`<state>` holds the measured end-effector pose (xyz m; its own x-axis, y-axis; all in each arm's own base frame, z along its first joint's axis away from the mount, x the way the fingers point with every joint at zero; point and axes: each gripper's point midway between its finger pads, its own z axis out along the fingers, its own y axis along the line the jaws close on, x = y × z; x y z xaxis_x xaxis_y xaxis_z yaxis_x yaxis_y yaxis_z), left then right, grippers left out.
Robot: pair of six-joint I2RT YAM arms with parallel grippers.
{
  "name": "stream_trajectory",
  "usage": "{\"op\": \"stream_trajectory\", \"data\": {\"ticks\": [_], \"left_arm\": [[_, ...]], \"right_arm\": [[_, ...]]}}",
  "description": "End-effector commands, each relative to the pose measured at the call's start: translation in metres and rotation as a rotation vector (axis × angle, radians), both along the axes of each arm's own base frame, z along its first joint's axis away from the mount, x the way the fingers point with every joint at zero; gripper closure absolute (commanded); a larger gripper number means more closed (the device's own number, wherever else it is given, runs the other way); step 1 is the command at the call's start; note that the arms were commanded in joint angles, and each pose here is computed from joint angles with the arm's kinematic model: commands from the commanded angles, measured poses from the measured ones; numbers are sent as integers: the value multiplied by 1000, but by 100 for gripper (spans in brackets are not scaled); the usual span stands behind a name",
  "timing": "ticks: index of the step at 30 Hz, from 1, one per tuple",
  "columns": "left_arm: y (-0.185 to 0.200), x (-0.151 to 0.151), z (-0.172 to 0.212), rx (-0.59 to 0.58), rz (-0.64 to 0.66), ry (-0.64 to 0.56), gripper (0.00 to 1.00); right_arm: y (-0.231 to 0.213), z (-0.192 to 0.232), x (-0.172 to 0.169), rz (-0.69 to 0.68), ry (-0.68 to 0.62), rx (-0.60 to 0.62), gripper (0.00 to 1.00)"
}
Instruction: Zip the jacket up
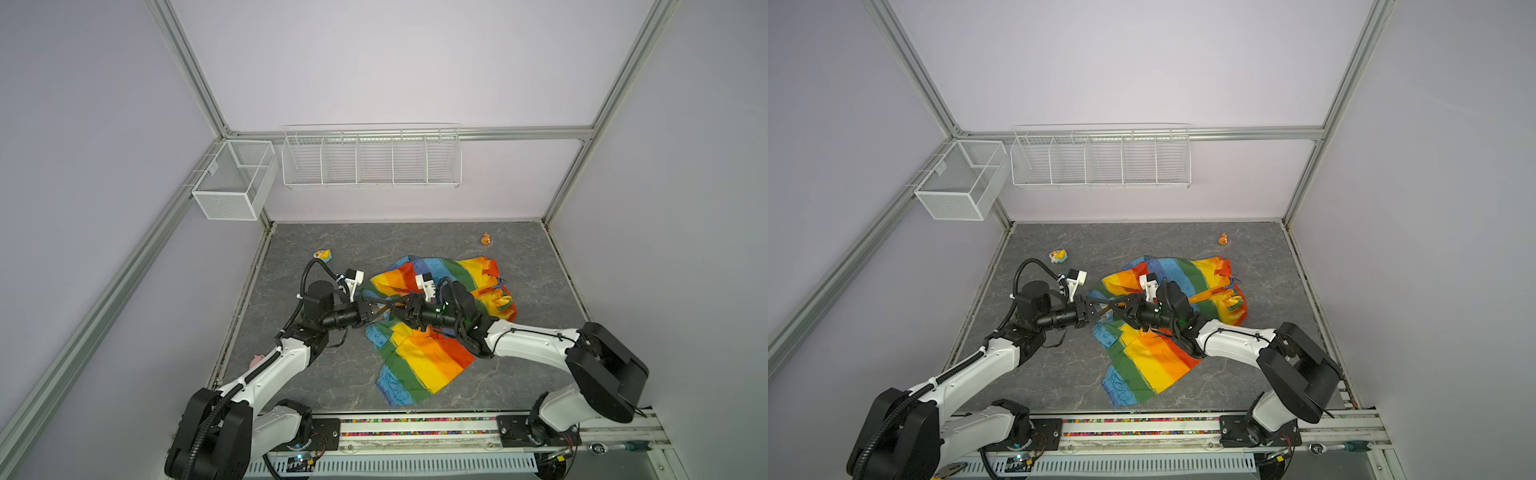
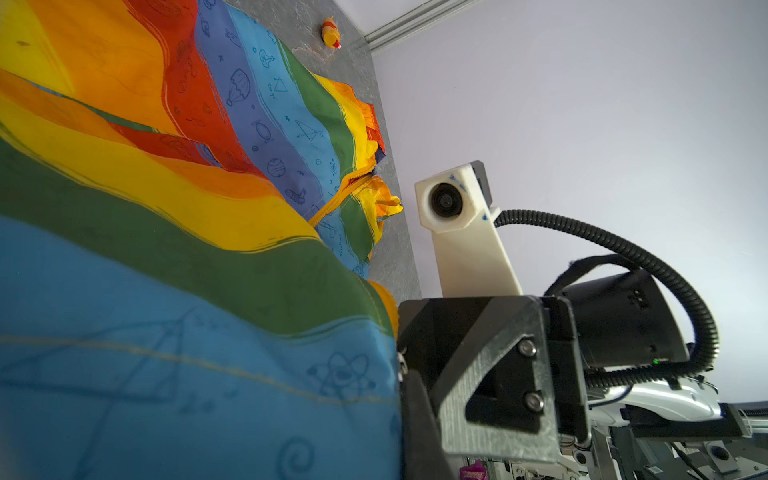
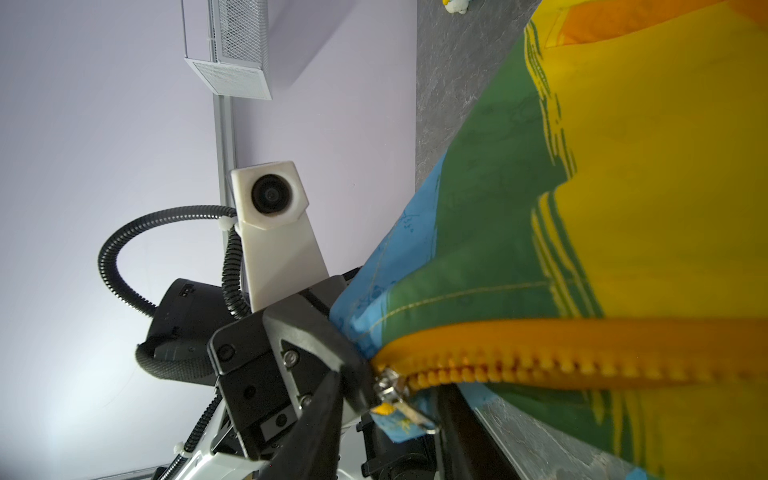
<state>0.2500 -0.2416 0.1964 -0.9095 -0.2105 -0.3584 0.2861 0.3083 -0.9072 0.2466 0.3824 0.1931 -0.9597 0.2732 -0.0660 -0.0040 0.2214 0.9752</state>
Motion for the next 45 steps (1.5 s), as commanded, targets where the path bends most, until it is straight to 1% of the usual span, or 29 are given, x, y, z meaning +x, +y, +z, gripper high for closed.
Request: {"op": "stream_trajectory", "data": {"ticks": [1,9,25,33,38,41,43,45], "left_arm": [[-2,-2,8,-18,-17,-36,100],[-1,-2,7,-16,-16,-33,100],[-1,-2,6,-11,-14,-31,100],[-1,-2,7,-15,-16,-31,100],[-1,-3,6,-14,-18,-28,100],[-1,-3,6,-15,-20,-25,100],[-1,-3,6,-15,-20,-24,100],[-1,-3,8,-17,-22,-30,100]], "right_arm": [[-3,3,-6,-7,17,12,64],[-9,3,-8,-15,15,-28,67],[-15,2,-9,-27,7,-69,77],[-18,2,-7,-35,3,-82,80],[-14,6,-5,-25,-3,-63,80],[-10,9,-5,-14,-8,-52,77],[-9,10,-5,-10,-12,-53,73],[-10,6,-6,-5,-17,-82,72]]}}
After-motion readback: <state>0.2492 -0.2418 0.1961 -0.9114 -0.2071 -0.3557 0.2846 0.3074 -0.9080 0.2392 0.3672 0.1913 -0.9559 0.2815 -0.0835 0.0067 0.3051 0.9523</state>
